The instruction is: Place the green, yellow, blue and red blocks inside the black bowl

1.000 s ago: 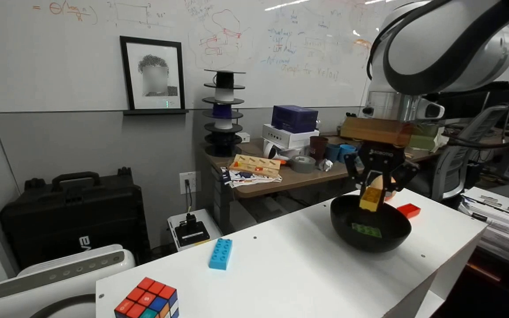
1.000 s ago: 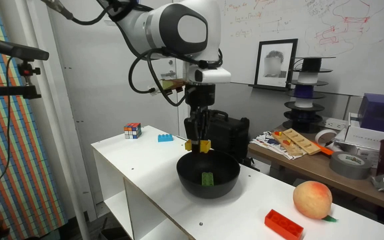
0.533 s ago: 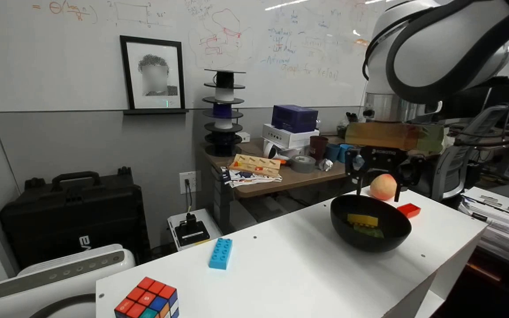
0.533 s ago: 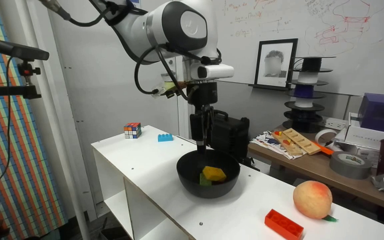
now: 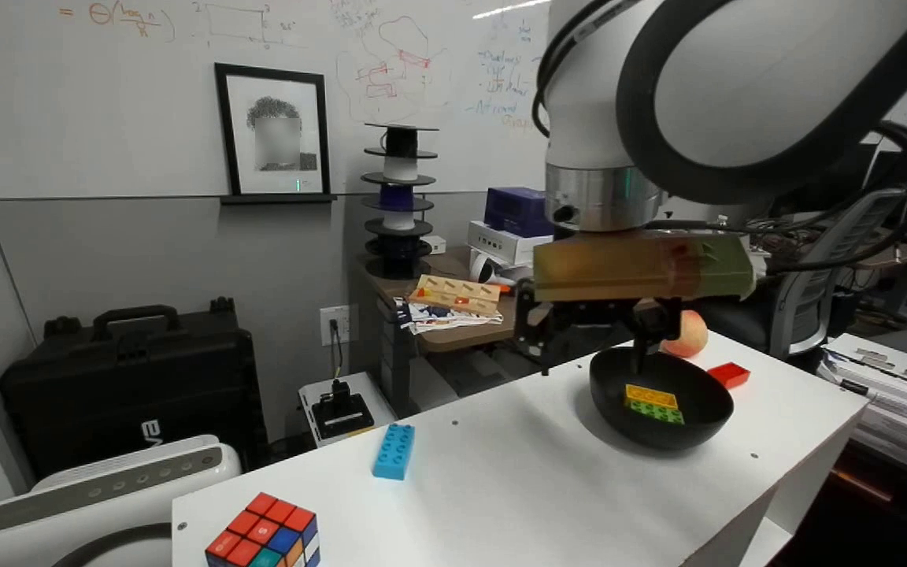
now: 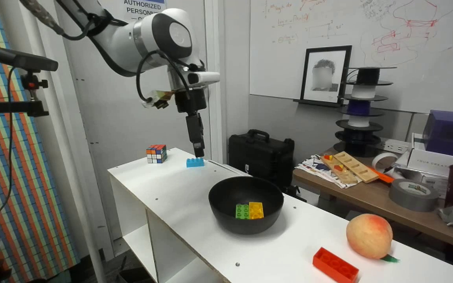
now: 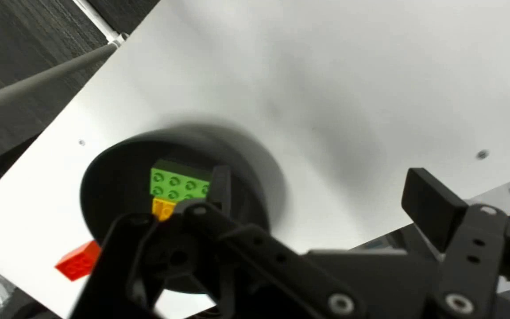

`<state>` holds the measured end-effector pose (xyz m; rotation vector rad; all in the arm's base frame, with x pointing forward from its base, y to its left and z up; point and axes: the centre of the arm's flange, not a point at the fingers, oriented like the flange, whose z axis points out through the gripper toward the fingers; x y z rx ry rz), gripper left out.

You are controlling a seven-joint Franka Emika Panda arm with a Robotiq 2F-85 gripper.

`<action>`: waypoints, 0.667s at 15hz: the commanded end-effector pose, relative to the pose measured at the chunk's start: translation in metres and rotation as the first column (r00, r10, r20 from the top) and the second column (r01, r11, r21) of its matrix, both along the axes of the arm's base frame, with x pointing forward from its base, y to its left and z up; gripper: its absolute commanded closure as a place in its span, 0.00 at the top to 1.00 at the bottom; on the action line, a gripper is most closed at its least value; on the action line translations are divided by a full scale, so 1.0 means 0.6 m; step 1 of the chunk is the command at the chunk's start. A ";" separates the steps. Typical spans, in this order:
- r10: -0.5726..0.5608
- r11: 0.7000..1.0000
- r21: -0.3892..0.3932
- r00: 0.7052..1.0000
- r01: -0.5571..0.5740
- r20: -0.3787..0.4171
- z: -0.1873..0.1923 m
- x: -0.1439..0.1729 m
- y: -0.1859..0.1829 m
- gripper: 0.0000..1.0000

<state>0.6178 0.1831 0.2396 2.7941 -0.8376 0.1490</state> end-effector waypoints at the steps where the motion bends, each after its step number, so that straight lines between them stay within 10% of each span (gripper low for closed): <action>1: 0.195 0.981 0.020 0.980 -0.195 0.030 0.004 0.003 0.115 1.00; 10: 0.268 0.962 0.017 0.958 -0.271 0.099 -0.074 0.118 0.213 1.00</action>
